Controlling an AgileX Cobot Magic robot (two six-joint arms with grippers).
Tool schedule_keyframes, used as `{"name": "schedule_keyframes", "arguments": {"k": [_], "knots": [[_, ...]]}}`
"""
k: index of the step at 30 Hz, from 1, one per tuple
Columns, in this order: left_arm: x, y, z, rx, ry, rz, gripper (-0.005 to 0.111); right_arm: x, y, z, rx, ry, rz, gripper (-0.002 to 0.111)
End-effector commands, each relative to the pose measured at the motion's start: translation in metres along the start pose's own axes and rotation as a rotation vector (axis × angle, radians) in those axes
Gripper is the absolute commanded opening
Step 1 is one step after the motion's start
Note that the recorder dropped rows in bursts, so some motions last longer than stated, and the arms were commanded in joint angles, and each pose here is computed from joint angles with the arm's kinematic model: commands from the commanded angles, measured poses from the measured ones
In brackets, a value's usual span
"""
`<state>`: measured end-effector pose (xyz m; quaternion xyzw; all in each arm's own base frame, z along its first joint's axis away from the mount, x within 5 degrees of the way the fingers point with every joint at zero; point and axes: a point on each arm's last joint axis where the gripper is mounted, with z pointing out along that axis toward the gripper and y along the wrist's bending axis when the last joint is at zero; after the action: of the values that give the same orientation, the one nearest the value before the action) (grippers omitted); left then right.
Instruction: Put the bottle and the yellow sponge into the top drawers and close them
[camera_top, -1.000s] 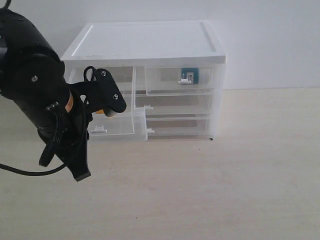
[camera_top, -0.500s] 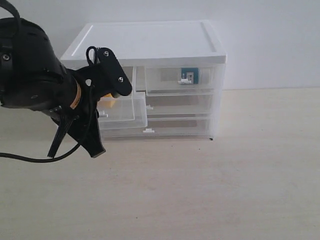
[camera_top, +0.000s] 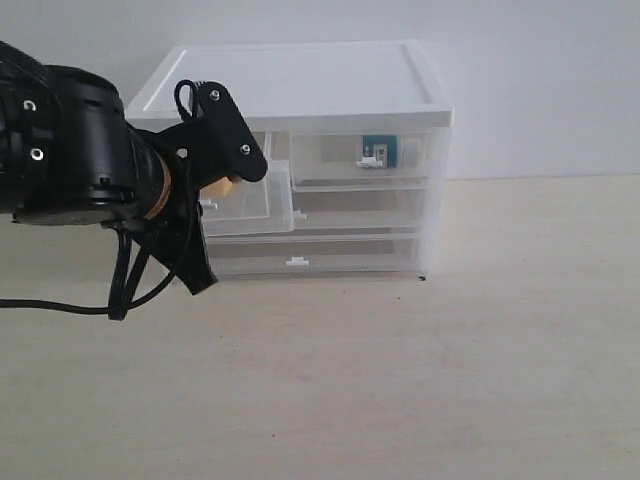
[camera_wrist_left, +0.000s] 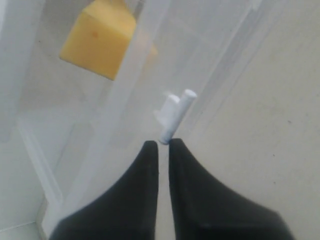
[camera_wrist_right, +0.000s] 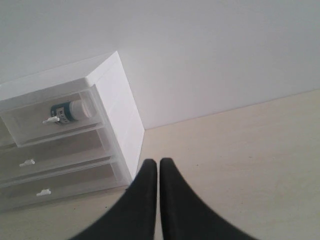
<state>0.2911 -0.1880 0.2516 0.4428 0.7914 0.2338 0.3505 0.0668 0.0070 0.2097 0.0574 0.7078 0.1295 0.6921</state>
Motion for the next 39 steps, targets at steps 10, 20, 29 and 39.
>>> {"name": "schedule_keyframes", "arguments": {"k": [10, 20, 29, 39], "knots": [[-0.021, 0.006, 0.014, -0.111, -0.113, 0.071, 0.004, 0.001, -0.001, 0.0, 0.003, -0.011, -0.005, 0.0], [-0.022, 0.034, 0.035, -0.121, -0.145, -0.023, 0.004, 0.0, 0.0, 0.0, 0.002, -0.015, -0.005, 0.0], [-0.024, 0.039, 0.048, -0.124, -0.146, -0.022, 0.004, 0.0, 0.0, 0.0, 0.001, -0.019, -0.005, 0.0], [-0.023, 0.047, 0.031, -0.1, -0.157, -0.135, 0.004, 0.0, -0.001, 0.0, 0.003, -0.014, -0.005, 0.0]]}}
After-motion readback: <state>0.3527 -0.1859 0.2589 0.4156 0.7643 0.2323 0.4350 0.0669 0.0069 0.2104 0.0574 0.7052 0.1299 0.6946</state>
